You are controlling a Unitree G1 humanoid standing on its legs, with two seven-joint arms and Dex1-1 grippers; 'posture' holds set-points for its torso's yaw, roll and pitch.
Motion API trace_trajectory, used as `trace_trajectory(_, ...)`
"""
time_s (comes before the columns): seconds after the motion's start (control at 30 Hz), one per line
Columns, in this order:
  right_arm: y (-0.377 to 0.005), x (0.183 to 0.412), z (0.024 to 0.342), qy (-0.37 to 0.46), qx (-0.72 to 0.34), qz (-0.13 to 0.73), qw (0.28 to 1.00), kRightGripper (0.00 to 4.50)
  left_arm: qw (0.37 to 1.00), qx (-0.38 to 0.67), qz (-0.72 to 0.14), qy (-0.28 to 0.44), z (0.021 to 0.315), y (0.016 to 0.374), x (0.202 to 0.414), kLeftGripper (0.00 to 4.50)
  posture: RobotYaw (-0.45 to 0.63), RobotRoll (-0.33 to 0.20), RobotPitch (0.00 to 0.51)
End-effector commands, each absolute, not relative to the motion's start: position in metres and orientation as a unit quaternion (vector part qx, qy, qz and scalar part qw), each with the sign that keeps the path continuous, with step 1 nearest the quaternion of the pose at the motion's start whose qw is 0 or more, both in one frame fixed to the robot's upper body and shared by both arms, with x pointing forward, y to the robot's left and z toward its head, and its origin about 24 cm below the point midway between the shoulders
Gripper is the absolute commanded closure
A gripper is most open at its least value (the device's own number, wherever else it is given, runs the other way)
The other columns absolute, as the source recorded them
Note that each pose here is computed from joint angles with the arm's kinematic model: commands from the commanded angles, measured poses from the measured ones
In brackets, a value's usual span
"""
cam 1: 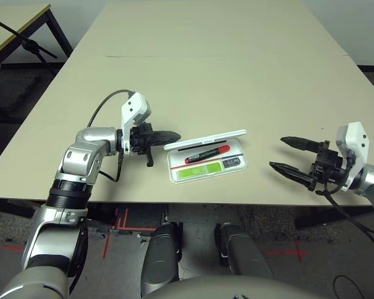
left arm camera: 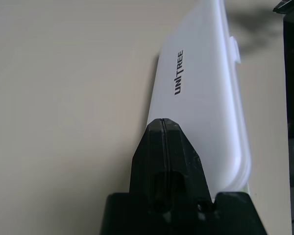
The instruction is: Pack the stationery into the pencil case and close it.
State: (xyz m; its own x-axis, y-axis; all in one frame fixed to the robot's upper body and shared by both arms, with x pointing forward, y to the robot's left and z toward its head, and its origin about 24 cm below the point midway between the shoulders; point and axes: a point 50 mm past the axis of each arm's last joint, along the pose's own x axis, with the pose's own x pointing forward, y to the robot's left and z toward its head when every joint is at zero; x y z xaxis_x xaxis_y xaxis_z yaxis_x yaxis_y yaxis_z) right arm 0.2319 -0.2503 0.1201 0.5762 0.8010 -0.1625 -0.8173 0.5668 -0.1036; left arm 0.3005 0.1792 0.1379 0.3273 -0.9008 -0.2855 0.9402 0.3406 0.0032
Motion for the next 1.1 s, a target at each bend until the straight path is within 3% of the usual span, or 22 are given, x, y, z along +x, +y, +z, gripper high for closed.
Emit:
trace_trajectory(0.03,-0.250,0.231,0.119,0.055,-0.092,0.464,0.879,0.00,0.791,0.092,-0.593,0.117,0.140,0.177,0.291,4.47,-0.12,0.000,0.139)
trace_trajectory(0.3,-0.247,0.228,0.117,0.070,-0.090,0.487,0.866,0.00,0.759,0.111,-0.626,0.143,0.124,0.166,0.271,4.47,-0.12,0.000,0.149)
trace_trajectory(1.1,-0.236,0.227,0.114,0.075,-0.095,0.509,0.852,0.00,0.733,0.210,-0.609,0.217,0.086,0.159,0.270,4.47,-0.14,0.000,0.150)
